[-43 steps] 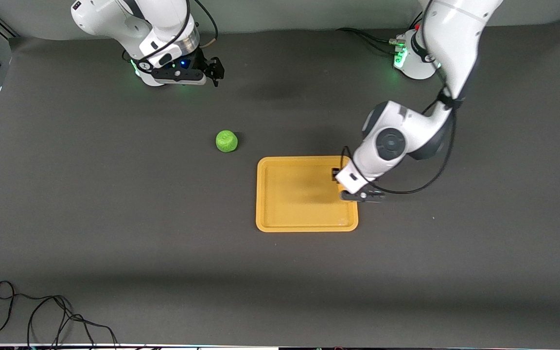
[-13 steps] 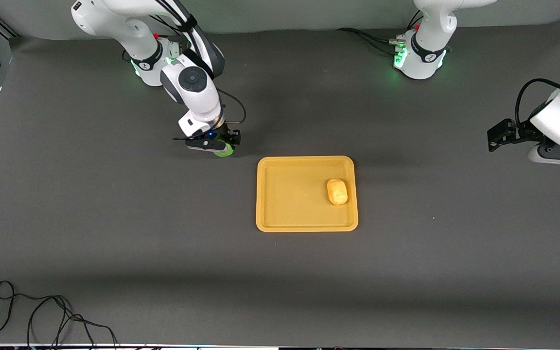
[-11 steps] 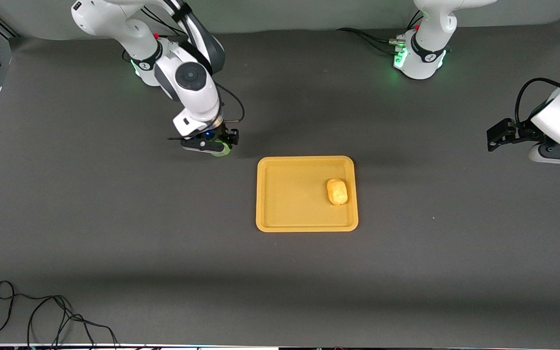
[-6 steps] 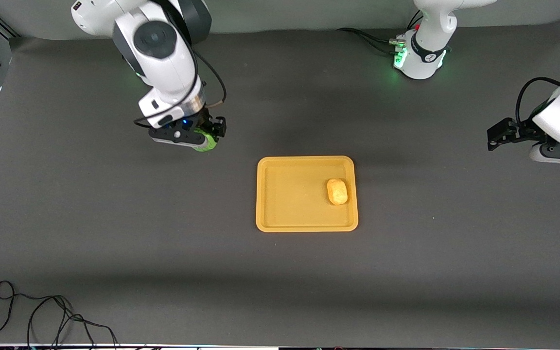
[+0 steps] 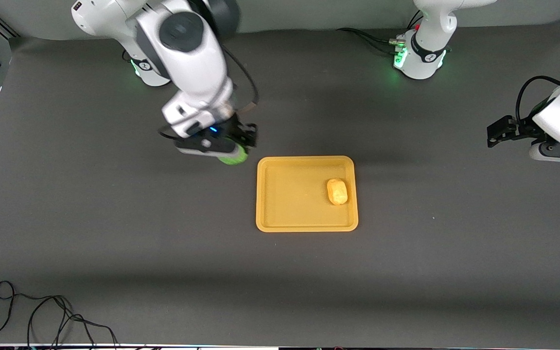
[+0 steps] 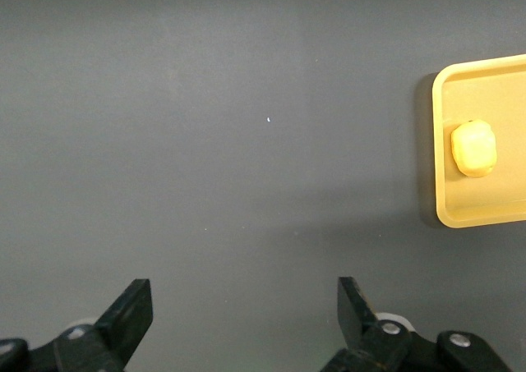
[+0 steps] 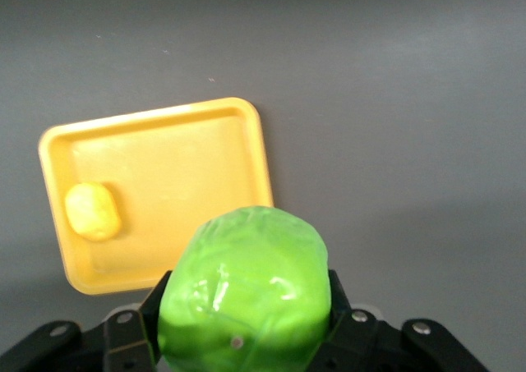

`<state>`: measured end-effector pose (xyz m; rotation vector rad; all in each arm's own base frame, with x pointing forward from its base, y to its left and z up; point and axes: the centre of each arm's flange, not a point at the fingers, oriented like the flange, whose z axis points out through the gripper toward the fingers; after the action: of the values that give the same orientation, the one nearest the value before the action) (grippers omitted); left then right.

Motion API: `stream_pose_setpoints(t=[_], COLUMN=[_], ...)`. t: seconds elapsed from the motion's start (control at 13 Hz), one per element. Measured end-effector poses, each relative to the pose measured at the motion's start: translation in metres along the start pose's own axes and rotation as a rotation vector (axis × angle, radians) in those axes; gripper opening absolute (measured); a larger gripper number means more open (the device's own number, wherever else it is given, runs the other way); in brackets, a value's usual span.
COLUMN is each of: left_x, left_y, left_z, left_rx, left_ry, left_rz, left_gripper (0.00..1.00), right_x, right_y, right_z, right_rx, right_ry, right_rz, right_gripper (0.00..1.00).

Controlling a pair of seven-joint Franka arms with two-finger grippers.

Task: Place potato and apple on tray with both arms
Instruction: 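Lift the green apple with the right gripper and carry it over the tray, then lower the apple onto the tray beside the potato and open the right gripper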

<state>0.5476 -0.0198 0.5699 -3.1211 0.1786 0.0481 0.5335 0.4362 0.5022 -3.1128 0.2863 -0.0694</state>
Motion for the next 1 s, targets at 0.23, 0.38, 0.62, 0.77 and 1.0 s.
stream_pose_setpoints(t=[0.23, 0.38, 0.62, 0.77, 1.0], left_x=[0.0, 0.0, 0.0, 0.0, 0.0], left_y=[0.0, 0.0, -0.001, -0.001, -0.001], left_z=[0.0, 0.0, 0.0, 0.0, 0.0], left_rx=[0.0, -0.001, -0.001, -0.001, -0.001], left_ry=[0.0, 0.0, 0.0, 0.0, -0.001], left_rz=[0.0, -0.001, -0.002, -0.002, -0.002], left_gripper=[1.0, 1.0, 1.0, 1.0, 1.0], right_x=[-0.016, -0.042, -0.054, -0.043, -0.028], right_y=[-0.075, -0.112, -0.14, -0.139, -0.132], right_z=[0.036, 0.065, 0.14, 0.196, 0.254], right_rx=[0.022, 0.034, 0.035, 0.015, 0.022], right_ry=[0.003, 0.007, 0.019, 0.036, 0.058], right_rz=[0.024, 0.026, 0.018, 0.022, 0.036], right_gripper=[0.73, 0.73, 0.73, 0.73, 0.73])
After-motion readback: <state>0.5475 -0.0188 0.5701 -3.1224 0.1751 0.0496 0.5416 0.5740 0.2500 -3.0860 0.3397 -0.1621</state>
